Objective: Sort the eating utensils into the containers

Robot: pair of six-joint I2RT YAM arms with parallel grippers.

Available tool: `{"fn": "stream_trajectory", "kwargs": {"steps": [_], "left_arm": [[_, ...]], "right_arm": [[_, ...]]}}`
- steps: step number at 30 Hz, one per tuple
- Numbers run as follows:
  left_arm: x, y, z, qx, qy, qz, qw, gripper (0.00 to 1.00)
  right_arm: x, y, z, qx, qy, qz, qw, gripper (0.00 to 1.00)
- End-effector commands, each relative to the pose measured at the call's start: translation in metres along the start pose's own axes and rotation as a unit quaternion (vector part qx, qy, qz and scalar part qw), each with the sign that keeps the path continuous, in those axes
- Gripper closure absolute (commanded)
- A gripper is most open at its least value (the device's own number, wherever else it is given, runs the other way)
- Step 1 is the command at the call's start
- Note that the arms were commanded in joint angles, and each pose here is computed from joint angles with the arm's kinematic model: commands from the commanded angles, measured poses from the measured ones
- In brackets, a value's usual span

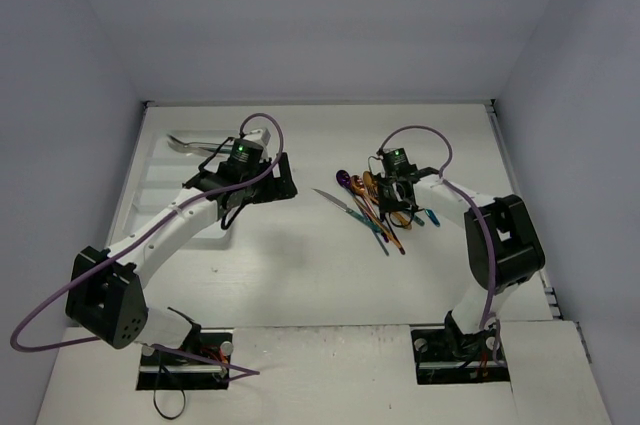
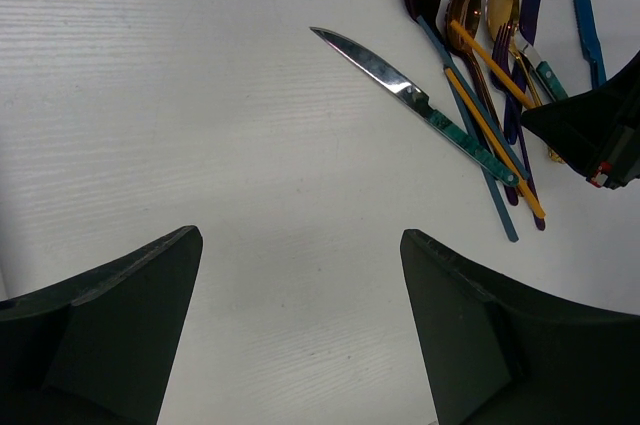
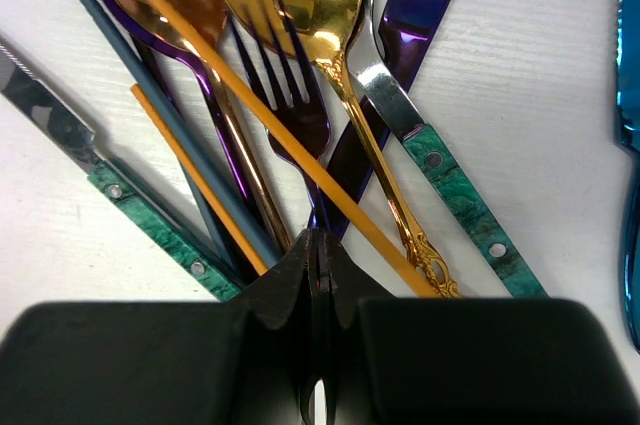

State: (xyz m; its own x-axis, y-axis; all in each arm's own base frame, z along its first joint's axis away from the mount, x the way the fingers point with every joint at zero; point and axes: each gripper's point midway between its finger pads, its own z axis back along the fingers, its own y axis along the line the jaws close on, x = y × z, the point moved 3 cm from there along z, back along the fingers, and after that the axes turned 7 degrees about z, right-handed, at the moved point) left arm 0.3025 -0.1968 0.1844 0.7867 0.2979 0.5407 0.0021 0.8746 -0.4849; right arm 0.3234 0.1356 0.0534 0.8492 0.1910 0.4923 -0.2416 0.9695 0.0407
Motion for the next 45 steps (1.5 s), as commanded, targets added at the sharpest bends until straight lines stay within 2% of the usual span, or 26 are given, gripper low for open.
{"fn": "stream_trajectory", "kwargs": {"steps": [1, 8, 15, 22, 33, 45], "left_arm": [[0.022, -0.029, 0.010, -0.044, -0.028, -0.001, 0.999, 0.21], [0.019, -0.036, 0.006, -0.054, -0.020, -0.002, 0.998, 0.21], [0.015, -0.040, 0.002, -0.060, -0.012, -0.006, 0.998, 0.21], [0.012, -0.044, -0.001, -0.062, -0.006, -0.011, 0.998, 0.21], [0.011, -0.043, -0.001, -0.060, -0.007, -0.009, 0.998, 0.21], [0.009, -0.042, 0.001, -0.060, -0.006, -0.009, 0.998, 0.21]], "right_arm": [[0.040, 0.009, 0.033, 0.024, -0.069, 0.001, 0.997, 1.00], [0.015, 0.002, 0.026, 0.007, -0.042, -0.003, 0.999, 0.99], [-0.028, 0.000, 0.022, 0.004, -0.001, -0.007, 1.000, 0.83], [-0.033, -0.003, 0.021, -0.005, 0.002, -0.009, 1.000, 0.76], [-0.025, -0.013, 0.014, -0.041, 0.003, 0.003, 0.999, 0.76], [-0.032, -0.007, -0.006, -0.020, 0.038, 0.015, 0.999, 0.76]]}}
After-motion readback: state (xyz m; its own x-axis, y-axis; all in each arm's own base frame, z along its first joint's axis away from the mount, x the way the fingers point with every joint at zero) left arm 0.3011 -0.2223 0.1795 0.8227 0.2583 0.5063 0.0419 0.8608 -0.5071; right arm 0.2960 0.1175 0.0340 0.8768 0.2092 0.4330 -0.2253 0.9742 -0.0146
